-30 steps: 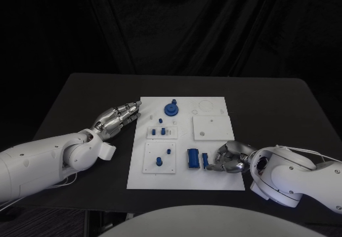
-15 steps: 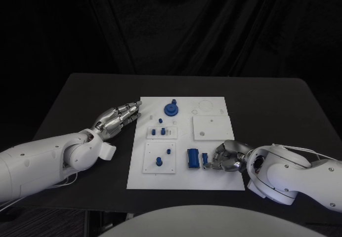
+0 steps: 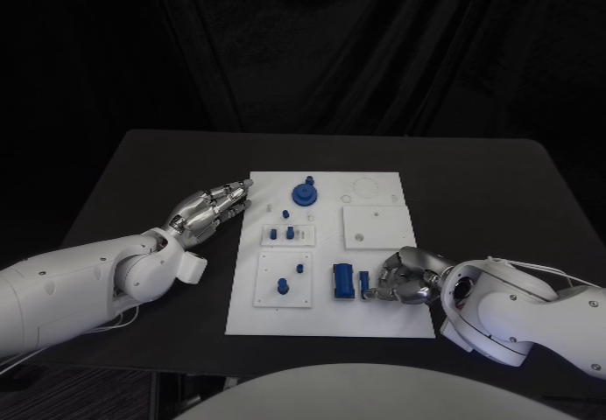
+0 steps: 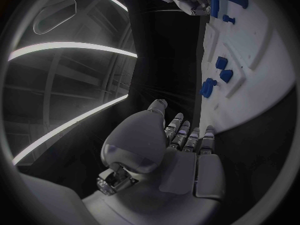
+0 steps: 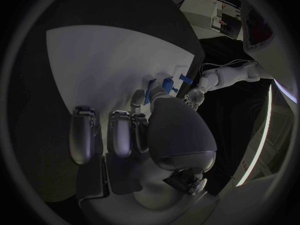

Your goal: Assemble the parts on the task board

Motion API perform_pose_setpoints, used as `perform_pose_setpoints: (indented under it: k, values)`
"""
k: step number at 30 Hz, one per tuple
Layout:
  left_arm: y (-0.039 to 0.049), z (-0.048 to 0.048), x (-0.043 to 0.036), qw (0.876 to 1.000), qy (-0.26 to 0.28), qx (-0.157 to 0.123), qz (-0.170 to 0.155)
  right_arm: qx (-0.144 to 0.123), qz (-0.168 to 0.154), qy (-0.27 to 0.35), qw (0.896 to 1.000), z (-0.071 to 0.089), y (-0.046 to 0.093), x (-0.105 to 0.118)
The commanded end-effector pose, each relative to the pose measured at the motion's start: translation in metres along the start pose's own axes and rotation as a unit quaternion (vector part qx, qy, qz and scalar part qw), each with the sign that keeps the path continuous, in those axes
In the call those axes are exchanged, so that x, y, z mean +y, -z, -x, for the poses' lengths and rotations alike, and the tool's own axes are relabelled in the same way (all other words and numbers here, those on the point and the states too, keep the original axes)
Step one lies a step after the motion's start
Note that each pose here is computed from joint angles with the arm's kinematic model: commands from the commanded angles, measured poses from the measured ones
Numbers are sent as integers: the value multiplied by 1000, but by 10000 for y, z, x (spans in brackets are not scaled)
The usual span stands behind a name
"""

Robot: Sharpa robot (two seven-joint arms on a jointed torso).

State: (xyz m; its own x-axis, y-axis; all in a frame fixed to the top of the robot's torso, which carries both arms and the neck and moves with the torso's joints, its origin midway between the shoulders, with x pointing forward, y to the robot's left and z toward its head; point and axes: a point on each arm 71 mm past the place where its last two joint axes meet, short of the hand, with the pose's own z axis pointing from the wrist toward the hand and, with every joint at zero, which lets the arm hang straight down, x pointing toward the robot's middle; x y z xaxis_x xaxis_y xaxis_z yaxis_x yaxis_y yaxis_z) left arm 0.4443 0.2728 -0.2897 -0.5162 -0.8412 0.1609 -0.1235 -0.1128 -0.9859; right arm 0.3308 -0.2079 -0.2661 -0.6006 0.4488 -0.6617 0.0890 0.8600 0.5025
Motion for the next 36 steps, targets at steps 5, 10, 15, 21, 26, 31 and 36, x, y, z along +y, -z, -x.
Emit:
perform_pose_setpoints:
  k: [5, 10, 15, 21, 26, 31, 36]
  values:
    - [16, 10, -65, 999, -10, -18, -42, -180, 181, -63, 965, 320, 237, 241]
    - [77, 4, -97, 999, -12, -25, -46, -257, 261, -76, 928, 648, 400, 373]
    - [83, -8, -163, 998, -19, -31, -55, -294, 289, -86, 907, 913, 398, 396]
    - [7, -87, -266, 996, -28, -34, -80, -316, 284, -127, 896, 1123, 232, 237]
    - [-92, -153, -286, 993, -41, -41, -105, -311, 295, -154, 890, 1087, 131, 70]
    - [-156, -186, -269, 990, -50, -48, -121, -293, 309, -158, 891, 996, 16, -86]
    - [-212, -226, -224, 990, -45, -40, -124, -278, 304, -159, 897, 948, -89, -234]
